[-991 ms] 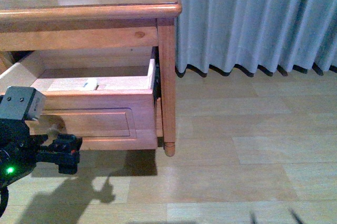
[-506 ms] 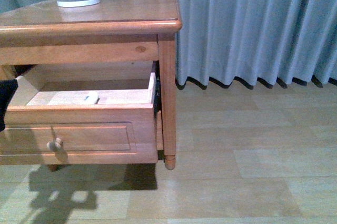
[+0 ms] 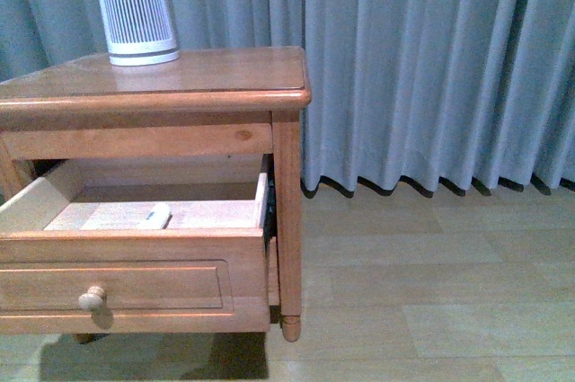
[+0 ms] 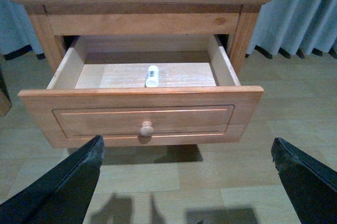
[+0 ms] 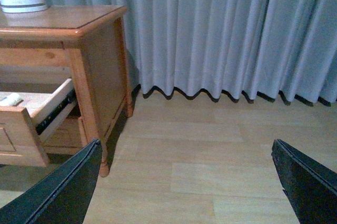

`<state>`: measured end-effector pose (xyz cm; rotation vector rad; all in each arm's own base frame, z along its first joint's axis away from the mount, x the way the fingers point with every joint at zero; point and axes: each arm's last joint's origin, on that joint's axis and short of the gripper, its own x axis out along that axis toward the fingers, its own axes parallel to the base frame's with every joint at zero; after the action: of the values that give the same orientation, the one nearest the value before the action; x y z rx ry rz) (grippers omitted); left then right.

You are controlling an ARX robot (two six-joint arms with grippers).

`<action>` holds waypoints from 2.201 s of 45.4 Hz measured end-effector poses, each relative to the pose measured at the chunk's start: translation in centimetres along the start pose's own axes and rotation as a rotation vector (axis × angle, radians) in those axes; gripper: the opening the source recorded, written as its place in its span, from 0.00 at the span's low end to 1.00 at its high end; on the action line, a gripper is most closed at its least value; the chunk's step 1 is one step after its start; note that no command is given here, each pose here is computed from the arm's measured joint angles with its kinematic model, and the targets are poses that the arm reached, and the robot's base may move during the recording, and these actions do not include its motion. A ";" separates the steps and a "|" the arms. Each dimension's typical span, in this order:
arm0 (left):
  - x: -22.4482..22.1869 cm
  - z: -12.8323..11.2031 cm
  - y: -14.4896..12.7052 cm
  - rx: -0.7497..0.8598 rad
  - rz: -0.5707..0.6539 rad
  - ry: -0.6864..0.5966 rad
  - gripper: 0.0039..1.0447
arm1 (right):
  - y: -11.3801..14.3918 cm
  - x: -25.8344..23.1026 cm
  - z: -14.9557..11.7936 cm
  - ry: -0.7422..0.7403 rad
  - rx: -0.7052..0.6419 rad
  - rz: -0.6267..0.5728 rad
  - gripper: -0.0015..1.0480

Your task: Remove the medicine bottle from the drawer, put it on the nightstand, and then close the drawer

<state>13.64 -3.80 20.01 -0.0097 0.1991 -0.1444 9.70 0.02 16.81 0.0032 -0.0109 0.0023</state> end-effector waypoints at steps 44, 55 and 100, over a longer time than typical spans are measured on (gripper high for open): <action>-2.2 -3.5 3.4 0.003 0.138 -0.209 0.03 | 0.0 0.0 0.0 0.000 0.000 0.000 0.93; -2.5 -3.5 3.4 0.004 0.137 -0.211 0.03 | 0.0 0.0 0.0 0.000 0.000 -0.003 0.93; -3.7 -4.1 3.3 0.005 0.146 -0.205 0.34 | 0.0 0.0 0.0 0.001 0.000 0.005 0.93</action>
<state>9.73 -0.02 16.65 -0.0048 -0.0055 0.0019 9.70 0.03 16.80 0.0028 -0.0097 0.0069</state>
